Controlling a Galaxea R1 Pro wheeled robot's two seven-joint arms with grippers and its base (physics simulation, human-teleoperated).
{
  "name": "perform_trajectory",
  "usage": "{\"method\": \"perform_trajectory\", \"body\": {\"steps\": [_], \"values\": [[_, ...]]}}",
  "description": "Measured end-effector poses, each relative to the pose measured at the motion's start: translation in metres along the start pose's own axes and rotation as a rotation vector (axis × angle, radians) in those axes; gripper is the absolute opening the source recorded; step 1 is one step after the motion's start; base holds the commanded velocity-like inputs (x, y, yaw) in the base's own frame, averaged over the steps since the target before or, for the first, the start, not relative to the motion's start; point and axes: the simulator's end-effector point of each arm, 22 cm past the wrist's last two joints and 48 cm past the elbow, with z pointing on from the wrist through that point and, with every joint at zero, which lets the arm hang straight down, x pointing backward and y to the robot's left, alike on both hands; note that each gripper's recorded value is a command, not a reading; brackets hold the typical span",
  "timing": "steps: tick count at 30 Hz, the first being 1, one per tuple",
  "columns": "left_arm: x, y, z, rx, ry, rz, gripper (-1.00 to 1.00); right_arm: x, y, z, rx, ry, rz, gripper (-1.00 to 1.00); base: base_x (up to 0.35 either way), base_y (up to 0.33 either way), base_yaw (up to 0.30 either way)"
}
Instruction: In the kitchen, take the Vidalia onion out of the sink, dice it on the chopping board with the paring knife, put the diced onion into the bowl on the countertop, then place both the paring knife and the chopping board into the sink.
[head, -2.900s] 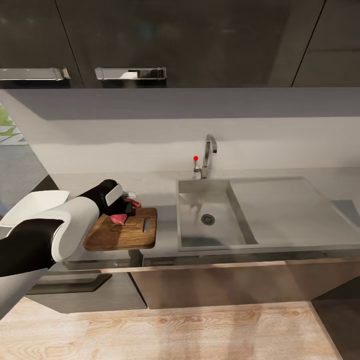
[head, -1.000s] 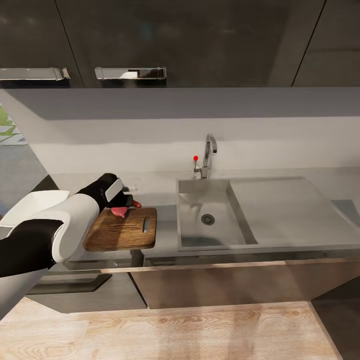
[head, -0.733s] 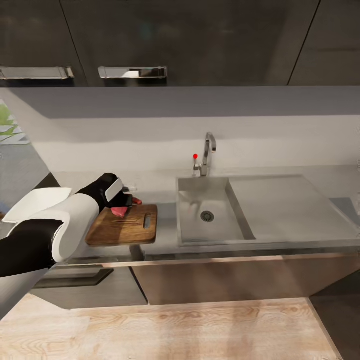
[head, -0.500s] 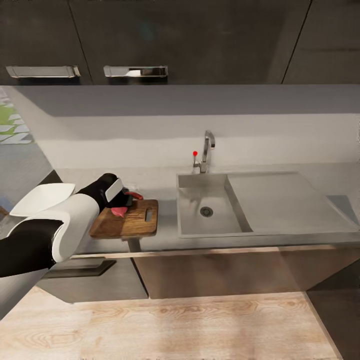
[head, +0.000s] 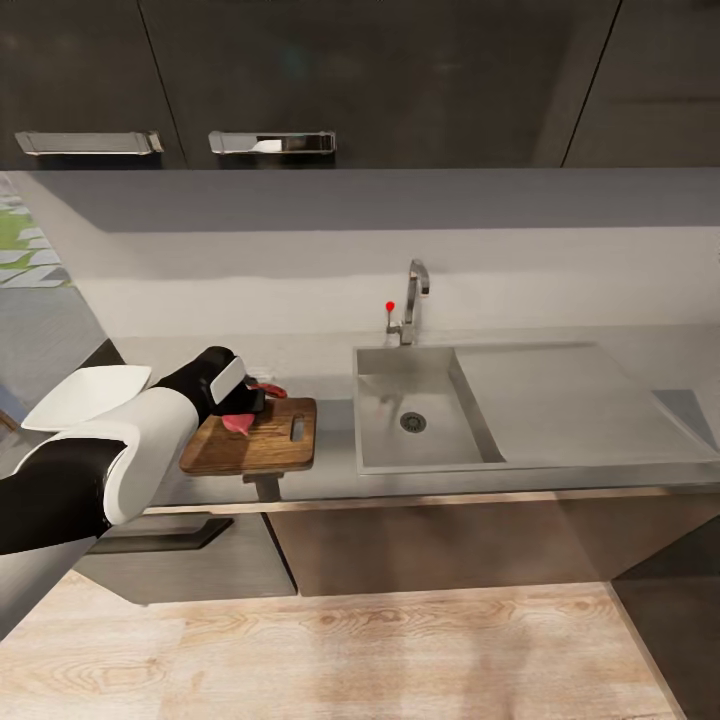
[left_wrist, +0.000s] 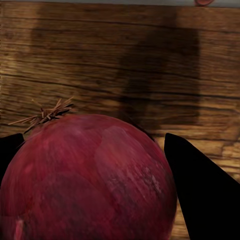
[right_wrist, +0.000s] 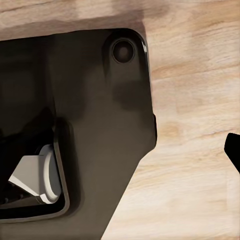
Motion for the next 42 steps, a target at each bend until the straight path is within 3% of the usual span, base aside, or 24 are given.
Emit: {"method": "perform_trajectory", "body": {"steps": [25, 26, 42], "values": [[-0.0001, 0.0005, 0.0006, -0.002, -0.003, 0.0, -1.0, -0.0001, -0.0001, 0.0, 0.0, -0.001, 0.0, 1.0, 0.0, 0.0, 0.0], [-0.0001, 0.0006, 0.0007, -0.002, -0.003, 0.0, 1.0, -0.0001, -0.0001, 0.0, 0.0, -0.001, 0.0, 1.0, 0.0, 0.0, 0.0], [-0.0015, 0.0011, 0.0, -0.003, -0.006, 0.0, 1.0, 0.0001, -0.0001, -0.0001, 0.0, -0.001, 0.0, 1.0, 0.0, 0.0, 0.0]]}}
